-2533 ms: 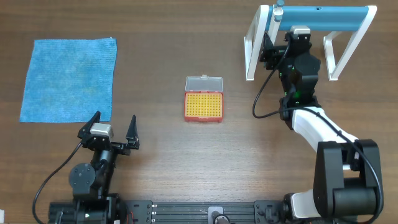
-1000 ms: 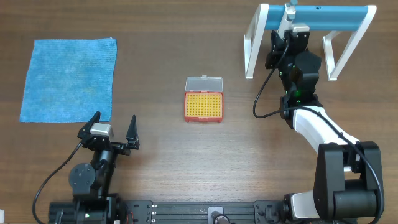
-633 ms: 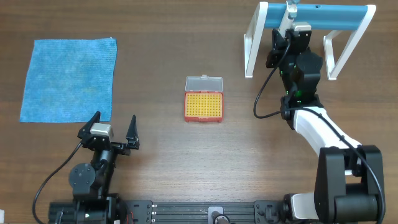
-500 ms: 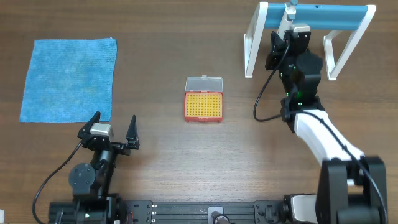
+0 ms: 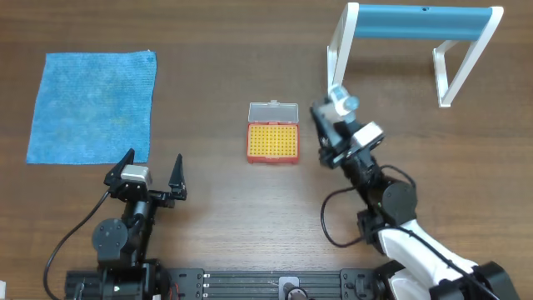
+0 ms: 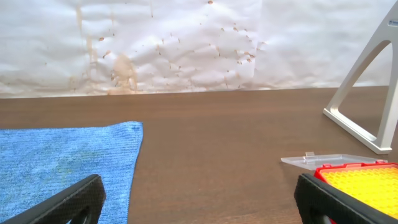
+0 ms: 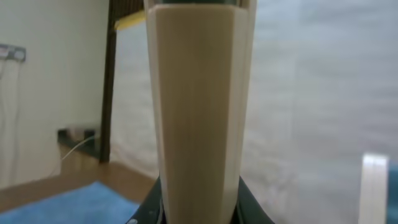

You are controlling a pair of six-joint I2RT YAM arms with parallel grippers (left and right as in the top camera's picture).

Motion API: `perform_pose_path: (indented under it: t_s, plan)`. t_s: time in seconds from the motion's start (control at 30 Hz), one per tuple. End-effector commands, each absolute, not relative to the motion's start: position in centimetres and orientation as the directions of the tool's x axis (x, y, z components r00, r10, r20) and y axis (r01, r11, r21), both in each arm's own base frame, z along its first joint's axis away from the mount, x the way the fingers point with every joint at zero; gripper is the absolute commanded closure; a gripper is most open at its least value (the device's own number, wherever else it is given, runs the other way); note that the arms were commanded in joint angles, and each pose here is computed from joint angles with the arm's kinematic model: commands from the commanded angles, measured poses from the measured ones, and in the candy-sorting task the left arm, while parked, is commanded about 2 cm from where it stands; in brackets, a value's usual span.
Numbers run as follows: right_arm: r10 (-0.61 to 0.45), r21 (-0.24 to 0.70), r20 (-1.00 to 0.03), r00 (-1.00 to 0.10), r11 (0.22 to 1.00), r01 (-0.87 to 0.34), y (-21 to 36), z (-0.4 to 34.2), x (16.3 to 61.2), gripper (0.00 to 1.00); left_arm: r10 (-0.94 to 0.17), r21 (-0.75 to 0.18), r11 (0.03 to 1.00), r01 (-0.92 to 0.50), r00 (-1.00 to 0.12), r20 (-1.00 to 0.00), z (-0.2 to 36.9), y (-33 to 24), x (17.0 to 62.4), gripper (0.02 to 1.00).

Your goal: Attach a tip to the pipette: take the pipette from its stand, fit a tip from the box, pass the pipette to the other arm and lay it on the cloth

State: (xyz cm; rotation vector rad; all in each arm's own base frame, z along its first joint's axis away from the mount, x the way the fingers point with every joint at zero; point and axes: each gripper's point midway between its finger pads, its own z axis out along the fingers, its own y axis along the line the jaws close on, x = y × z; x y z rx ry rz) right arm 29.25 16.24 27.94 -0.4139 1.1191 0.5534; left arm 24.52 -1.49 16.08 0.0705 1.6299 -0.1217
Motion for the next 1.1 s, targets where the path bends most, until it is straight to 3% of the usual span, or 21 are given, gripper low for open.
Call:
perform_pose_path:
  t_s: [0.03, 0.2, 0.4, 1.1]
  plan:
    - [0.219, -0.073, -0.931, 0.292, 0.674, -0.735, 19.5, 26.9, 26.4, 0.919, -0.02, -0.027, 0.993, 0.112, -0.065, -0.998, 16.0, -1.4, 24.5, 0.034]
    - [0.23, -0.062, -0.938, 0.26, 0.625, -0.778, 21.2, 26.3, 25.4, 0.919, -0.02, -0.027, 0.993, 0.112, -0.065, -0.998, 16.0, -1.4, 24.5, 0.034]
    - [0.199, 0.0, -0.969, 0.148, 0.599, -0.801, 22.7, 23.0, 26.2, 0.919, -0.02, -0.027, 0.993, 0.112, -0.065, -0.998, 16.0, -1.4, 24.5, 0.034]
    - [0.157, 0.041, -0.985, 0.074, 0.627, -0.778, 25.4, 20.1, 32.2, 0.919, -0.02, -0.027, 0.993, 0.112, -0.065, -0.998, 16.0, -1.4, 24.5, 0.034]
